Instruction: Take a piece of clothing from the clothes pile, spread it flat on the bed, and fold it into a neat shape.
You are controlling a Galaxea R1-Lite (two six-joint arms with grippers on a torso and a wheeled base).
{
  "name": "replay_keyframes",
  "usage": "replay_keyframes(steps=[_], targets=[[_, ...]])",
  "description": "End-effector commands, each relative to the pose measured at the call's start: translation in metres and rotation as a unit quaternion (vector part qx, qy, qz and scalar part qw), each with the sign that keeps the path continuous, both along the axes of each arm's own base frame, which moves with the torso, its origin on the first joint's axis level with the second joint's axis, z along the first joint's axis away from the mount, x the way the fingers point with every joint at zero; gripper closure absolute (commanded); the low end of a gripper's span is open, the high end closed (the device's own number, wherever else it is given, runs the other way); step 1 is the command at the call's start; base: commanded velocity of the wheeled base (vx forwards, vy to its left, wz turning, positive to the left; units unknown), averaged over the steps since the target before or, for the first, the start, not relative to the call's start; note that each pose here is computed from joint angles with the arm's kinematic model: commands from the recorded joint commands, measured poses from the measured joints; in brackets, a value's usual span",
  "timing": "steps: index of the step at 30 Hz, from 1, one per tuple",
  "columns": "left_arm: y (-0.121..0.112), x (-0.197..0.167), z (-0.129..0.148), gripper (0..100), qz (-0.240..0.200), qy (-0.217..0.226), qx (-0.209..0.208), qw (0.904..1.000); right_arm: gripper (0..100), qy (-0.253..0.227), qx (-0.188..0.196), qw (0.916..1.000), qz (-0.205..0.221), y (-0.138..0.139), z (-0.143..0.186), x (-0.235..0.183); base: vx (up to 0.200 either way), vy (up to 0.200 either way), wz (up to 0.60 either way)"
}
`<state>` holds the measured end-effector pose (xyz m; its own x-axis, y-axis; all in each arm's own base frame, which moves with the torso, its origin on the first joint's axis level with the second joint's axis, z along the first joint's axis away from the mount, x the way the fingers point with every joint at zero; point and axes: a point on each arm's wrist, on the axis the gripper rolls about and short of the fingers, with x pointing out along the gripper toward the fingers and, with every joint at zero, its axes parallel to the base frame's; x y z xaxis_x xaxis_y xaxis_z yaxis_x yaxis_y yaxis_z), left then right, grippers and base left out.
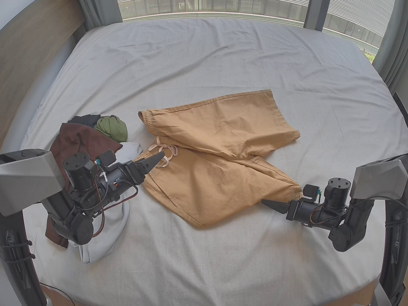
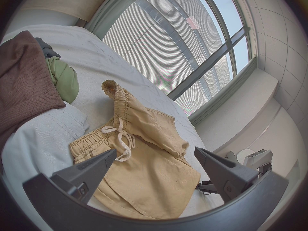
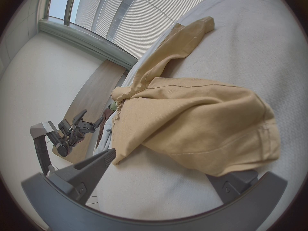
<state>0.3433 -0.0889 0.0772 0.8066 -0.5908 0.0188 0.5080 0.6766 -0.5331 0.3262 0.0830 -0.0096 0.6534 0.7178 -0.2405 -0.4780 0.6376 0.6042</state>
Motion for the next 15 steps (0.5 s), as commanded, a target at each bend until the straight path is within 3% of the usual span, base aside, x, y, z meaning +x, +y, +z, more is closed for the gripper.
replay_keyframes(steps=[1, 6, 15], targets=[[0.0, 0.0, 0.001, 0, 0.0, -0.001, 0.0, 1.0, 0, 0.004, -0.009, 0.9999, 0.0, 0.01, -0.01, 0.003, 0.0, 0.0, 0.0], [0.0, 0.0, 0.001, 0, 0.0, -0.002, -0.001, 1.0, 0, -0.001, -0.012, 0.9998, 0.013, 0.018, -0.009, 0.0, 0.0, 0.0, 0.0], [0.0, 0.0, 0.001, 0, 0.0, -0.002, -0.001, 1.0, 0, -0.023, -0.007, 0.9966, 0.079, 0.063, 0.0, -0.011, 0.0, 0.0, 0.0]])
